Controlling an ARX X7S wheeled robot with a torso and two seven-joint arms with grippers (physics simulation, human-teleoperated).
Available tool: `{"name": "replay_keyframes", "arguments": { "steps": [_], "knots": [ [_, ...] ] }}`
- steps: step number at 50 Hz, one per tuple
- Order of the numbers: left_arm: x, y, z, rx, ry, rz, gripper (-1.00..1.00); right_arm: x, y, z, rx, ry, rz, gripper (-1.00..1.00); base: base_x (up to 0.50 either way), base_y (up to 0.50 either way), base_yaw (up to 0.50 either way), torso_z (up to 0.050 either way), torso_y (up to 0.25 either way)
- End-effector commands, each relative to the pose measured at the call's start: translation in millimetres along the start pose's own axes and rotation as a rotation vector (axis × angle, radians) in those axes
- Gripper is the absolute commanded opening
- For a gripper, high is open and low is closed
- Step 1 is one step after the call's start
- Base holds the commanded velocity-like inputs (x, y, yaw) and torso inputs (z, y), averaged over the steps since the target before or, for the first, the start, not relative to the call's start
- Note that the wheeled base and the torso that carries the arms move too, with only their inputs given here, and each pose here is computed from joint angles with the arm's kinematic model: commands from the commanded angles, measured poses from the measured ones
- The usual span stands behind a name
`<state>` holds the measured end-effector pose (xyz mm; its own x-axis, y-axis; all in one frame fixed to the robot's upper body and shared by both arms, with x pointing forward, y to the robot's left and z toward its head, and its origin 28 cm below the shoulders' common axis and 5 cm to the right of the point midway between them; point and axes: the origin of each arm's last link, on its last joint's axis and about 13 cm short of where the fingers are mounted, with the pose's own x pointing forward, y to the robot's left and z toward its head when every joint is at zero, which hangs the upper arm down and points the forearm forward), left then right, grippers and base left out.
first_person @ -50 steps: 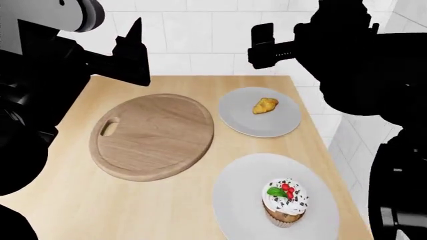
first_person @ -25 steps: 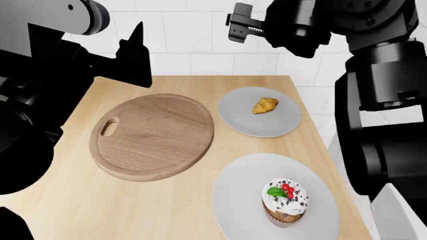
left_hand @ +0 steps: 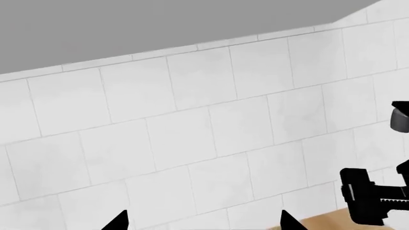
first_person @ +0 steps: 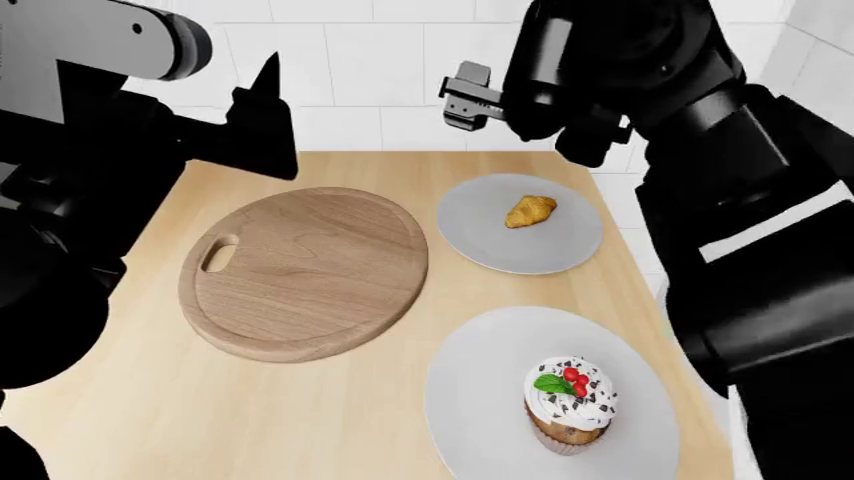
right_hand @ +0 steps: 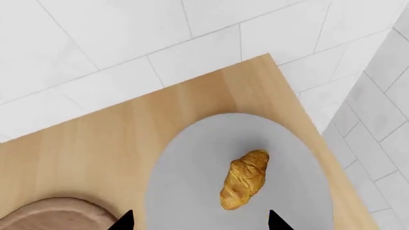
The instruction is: From the different types of pastries on the counter, select a croissant and place it on the cutting board. Then retrieve a jar of jam from the cabinet and place it alongside the croissant on the cutting board.
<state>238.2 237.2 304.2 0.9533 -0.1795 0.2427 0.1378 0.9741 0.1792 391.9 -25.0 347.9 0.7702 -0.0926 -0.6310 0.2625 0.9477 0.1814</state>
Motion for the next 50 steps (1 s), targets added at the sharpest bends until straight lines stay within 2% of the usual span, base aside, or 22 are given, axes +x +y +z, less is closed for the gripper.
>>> {"name": "replay_keyframes", "arguments": {
  "steps": [1, 10, 19, 25, 31, 50],
  "knots": [
    [1.2, 0.8, -8.6, -0.009, 0.01, -0.003, 1.0, 18.6, -0.4, -5.5, 0.09, -0.033, -0.024, 1.0, 0.0, 0.0, 0.0, 0.0, 0.0],
    [1.2, 1.6, -12.5, -0.01, 0.019, -0.003, 1.0, 35.2, -2.6, -11.1, 0.137, -0.112, -0.015, 1.0, 0.0, 0.0, 0.0, 0.0, 0.0],
    [3.6, 1.2, -17.6, -0.012, 0.028, -0.006, 1.0, 49.2, -7.5, -23.3, 0.141, -0.079, -0.027, 1.0, 0.0, 0.0, 0.0, 0.0, 0.0],
    [5.0, 0.7, -21.6, -0.012, 0.035, -0.009, 1.0, 57.0, -11.4, -26.6, 0.152, -0.102, -0.06, 1.0, 0.0, 0.0, 0.0, 0.0, 0.0],
    [3.9, 1.5, -23.7, -0.014, 0.038, -0.005, 1.0, 61.2, -12.3, -28.7, 0.155, -0.128, -0.091, 1.0, 0.0, 0.0, 0.0, 0.0, 0.0],
    [2.9, 2.5, -26.7, -0.016, 0.044, -0.002, 1.0, 68.2, -12.1, -40.0, 0.149, -0.091, -0.097, 1.0, 0.0, 0.0, 0.0, 0.0, 0.0]
  ]
}}
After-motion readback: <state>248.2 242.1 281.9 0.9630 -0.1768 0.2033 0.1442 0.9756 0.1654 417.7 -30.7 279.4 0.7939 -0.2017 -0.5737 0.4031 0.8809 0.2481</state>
